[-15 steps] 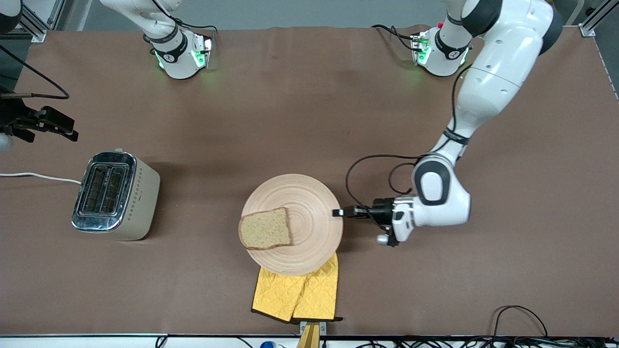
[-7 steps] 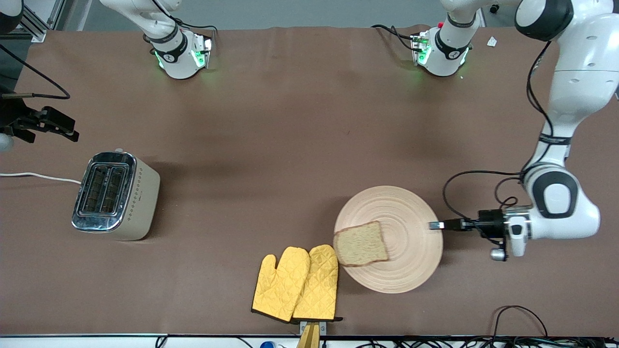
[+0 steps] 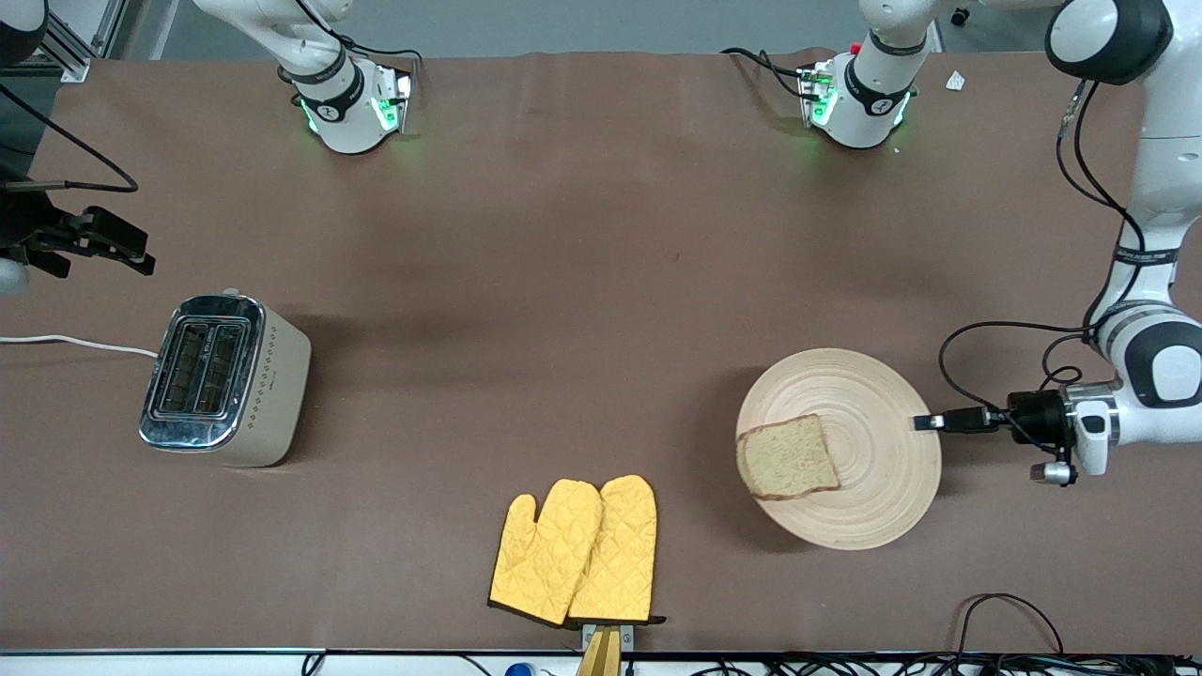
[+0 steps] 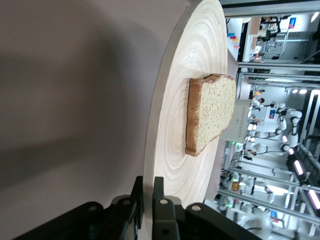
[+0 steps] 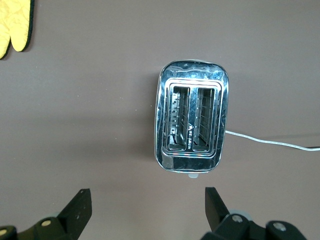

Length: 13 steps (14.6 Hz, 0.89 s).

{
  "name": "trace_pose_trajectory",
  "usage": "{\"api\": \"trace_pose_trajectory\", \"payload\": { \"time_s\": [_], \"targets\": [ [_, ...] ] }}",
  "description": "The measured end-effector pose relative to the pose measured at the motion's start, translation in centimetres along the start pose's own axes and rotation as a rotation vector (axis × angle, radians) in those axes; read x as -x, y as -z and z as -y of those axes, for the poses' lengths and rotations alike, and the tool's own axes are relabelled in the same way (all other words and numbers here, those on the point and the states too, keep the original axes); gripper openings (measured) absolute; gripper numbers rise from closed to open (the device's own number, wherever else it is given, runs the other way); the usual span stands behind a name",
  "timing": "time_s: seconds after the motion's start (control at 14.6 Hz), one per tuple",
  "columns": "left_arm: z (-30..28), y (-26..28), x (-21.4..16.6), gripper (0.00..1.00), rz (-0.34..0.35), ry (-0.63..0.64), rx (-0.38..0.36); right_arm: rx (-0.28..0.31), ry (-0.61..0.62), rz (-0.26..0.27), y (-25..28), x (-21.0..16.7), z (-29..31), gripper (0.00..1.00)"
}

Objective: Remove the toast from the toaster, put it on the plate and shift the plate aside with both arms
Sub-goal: 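Push the plate further with the left gripper and stop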

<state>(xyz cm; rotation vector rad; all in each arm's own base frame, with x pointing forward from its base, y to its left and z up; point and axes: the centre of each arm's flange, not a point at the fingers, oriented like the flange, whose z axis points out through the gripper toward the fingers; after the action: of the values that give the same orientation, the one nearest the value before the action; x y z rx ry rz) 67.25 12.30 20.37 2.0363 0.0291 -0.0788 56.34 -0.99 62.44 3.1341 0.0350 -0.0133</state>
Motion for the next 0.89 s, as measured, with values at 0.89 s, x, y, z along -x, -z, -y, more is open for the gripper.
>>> {"api": "trace_pose_trajectory", "payload": {
  "time_s": [0.89],
  "targets": [
    [10.8, 7.0, 5.8, 0.10, 0.039, 0.025, -0.059, 0.000, 0.003, -0.002, 0.1, 0.0, 0.2, 1.00]
  ]
}}
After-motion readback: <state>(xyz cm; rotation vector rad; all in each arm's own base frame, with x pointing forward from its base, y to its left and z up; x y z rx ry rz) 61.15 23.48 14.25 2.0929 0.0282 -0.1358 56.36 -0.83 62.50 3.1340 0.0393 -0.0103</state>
